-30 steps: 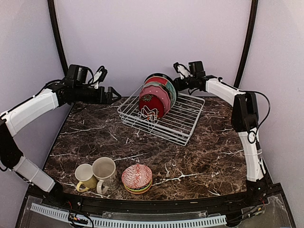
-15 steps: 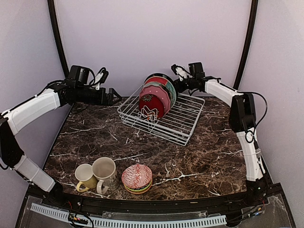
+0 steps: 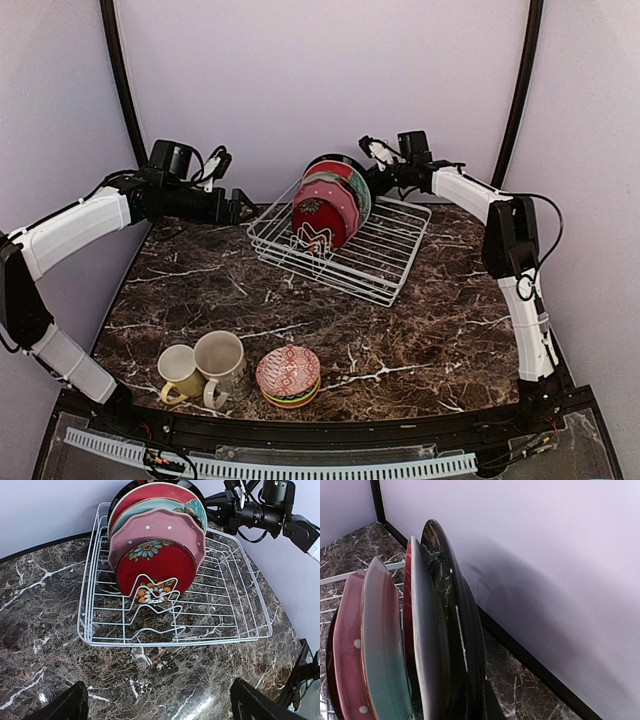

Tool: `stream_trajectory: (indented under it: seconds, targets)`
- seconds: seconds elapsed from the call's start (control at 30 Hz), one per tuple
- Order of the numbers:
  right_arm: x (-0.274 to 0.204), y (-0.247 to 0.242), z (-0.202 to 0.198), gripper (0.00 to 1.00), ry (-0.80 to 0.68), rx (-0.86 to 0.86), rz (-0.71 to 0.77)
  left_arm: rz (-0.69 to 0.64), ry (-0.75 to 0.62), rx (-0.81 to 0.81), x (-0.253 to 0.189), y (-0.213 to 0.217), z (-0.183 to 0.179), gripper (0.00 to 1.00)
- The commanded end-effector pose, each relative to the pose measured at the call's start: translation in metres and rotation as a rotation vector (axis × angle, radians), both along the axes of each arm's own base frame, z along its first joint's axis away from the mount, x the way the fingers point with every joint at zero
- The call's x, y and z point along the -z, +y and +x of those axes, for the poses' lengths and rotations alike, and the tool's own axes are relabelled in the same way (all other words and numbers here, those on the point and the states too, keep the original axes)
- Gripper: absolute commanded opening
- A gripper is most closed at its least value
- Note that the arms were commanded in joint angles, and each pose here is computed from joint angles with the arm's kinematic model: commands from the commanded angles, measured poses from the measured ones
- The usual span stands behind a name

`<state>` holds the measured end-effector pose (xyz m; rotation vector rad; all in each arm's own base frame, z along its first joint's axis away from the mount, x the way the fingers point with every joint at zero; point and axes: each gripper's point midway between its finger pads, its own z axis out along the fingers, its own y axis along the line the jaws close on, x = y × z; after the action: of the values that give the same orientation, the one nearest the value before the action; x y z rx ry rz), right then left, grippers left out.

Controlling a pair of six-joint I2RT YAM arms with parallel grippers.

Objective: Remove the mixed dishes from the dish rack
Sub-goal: Grab the plate from the dish rack.

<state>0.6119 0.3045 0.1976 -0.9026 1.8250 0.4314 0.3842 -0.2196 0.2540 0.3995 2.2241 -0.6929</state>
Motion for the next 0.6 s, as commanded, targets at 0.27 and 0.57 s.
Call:
stream_trajectory:
  seconds: [0.27,0.57]
  targets:
    - [-0.153,-0.014,-0.027,0.0,-0.232,0.025,0.125,-0.001,0.012,0.012,0.0,0.0,-0.004,0.98]
    - [-0.209,-0.039,-0.041,0.0,-0.323,0.166,0.197,-0.002,0.009,0.008,-0.001,0.001,-0.004,0.98]
